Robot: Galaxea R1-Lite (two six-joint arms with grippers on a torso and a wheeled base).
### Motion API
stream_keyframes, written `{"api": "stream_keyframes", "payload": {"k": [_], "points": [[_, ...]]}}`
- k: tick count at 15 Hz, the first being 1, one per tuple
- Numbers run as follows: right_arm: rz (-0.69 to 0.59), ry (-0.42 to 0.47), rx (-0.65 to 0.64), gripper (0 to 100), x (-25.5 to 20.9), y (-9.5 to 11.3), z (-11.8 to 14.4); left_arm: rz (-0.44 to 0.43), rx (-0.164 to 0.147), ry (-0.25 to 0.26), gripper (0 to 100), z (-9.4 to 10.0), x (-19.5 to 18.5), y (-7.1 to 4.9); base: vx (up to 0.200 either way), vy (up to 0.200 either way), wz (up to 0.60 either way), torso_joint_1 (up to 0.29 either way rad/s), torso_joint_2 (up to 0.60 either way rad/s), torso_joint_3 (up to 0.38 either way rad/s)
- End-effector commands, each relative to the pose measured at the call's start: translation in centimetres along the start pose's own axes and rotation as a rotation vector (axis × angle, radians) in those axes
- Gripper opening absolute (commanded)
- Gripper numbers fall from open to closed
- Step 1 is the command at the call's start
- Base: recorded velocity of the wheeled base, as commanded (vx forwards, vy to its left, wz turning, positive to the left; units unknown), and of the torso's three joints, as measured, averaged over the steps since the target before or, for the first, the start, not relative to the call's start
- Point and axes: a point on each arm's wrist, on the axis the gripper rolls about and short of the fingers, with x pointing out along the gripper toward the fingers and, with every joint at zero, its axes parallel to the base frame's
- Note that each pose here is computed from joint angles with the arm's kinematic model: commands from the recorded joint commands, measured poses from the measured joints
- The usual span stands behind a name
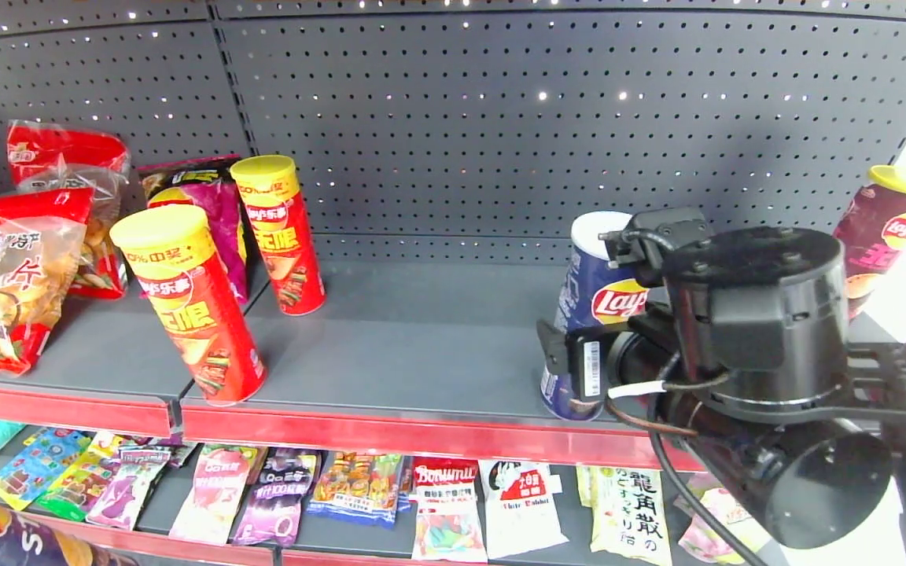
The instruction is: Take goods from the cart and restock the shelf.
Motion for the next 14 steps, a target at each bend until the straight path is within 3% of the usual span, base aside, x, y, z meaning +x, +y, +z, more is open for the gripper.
{"api": "stream_keyframes", "payload": {"k": [1, 4, 8, 12, 14], "points": [[0.013, -0.009, 0.006, 100, -1.6, -1.5, -0.3, -0.001, -0.001, 0.004, 0, 0.0, 0.1, 0.0, 0.000, 0.000, 0.00, 0.000, 0.00, 0.000], [0.026, -0.020, 0.013, 100, -3.1, -2.7, -0.5, -0.003, -0.003, 0.014, 0, -0.2, 0.2, 0.0, 0.000, 0.000, 0.00, 0.000, 0.00, 0.000], [0.058, -0.043, 0.029, 100, -6.6, -6.6, -2.4, -0.003, -0.007, 0.033, 0, -0.2, 0.5, 0.1, 0.000, 0.000, 0.00, 0.000, 0.00, 0.000], [0.105, -0.068, 0.092, 100, -7.9, -9.4, -2.5, -0.007, -0.005, 0.058, 0, 0.1, 1.2, 0.3, 0.000, 0.000, 0.00, 0.000, 0.00, 0.000], [0.270, -0.079, 0.094, 100, -9.8, -12.1, -4.2, -0.005, -0.002, 0.043, 0, 0.6, 1.7, 0.5, 0.000, 0.000, 0.00, 0.000, 0.00, 0.000]]}}
